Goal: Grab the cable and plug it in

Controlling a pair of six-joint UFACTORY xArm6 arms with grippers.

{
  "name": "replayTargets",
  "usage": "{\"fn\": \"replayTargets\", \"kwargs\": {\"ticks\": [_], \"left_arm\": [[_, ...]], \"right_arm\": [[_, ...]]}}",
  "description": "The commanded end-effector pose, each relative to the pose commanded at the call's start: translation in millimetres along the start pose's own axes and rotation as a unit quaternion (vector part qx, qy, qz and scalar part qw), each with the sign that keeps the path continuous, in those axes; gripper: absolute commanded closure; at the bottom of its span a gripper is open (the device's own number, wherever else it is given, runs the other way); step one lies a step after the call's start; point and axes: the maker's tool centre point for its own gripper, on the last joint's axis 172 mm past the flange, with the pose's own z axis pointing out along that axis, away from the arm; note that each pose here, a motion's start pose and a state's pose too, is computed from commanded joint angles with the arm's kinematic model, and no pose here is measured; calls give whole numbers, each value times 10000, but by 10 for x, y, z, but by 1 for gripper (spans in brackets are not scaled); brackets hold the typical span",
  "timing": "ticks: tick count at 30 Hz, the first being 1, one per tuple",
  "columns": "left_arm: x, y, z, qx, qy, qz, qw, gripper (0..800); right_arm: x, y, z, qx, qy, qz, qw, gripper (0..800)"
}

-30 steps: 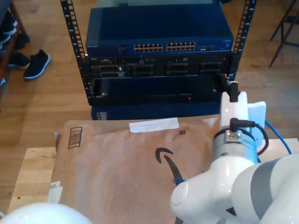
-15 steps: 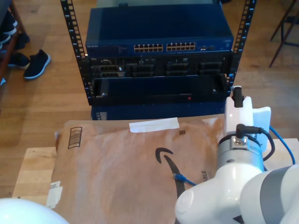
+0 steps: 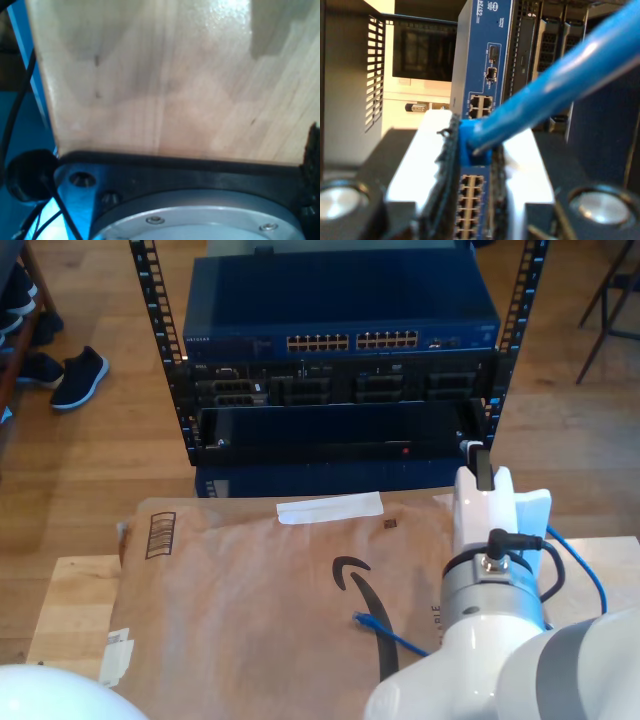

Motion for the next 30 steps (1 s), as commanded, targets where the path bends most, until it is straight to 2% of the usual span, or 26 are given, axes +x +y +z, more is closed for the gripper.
{"fn": "replayTargets", "kwargs": {"ticks": [3, 10, 12, 17, 21, 27, 30], "left_arm": [[0, 0, 0, 0, 0, 0, 10000, 0], [0, 0, 0, 0, 0, 0, 10000, 0], [0, 0, 0, 0, 0, 0, 10000, 0], [0, 0, 0, 0, 0, 0, 10000, 0], [0, -3, 0, 6, 0, 4, 10000, 0], [0, 0, 0, 0, 0, 0, 10000, 0], [0, -3, 0, 6, 0, 4, 10000, 0]], "right_arm": [[-10, -144, -27, 99, -54, 74, 9999, 800], [-94, -528, 20, 295, 29, -267, 9992, 800], [-31, -469, 31, 182, 169, -286, 9993, 800], [-127, -543, 134, 151, 134, -154, 9997, 800], [-196, -599, 175, 121, 41, -468, 9988, 800], [-225, -589, 183, 101, 11, -477, 9988, 800], [-261, -441, 187, 19, -45, -678, 9977, 800]]}}
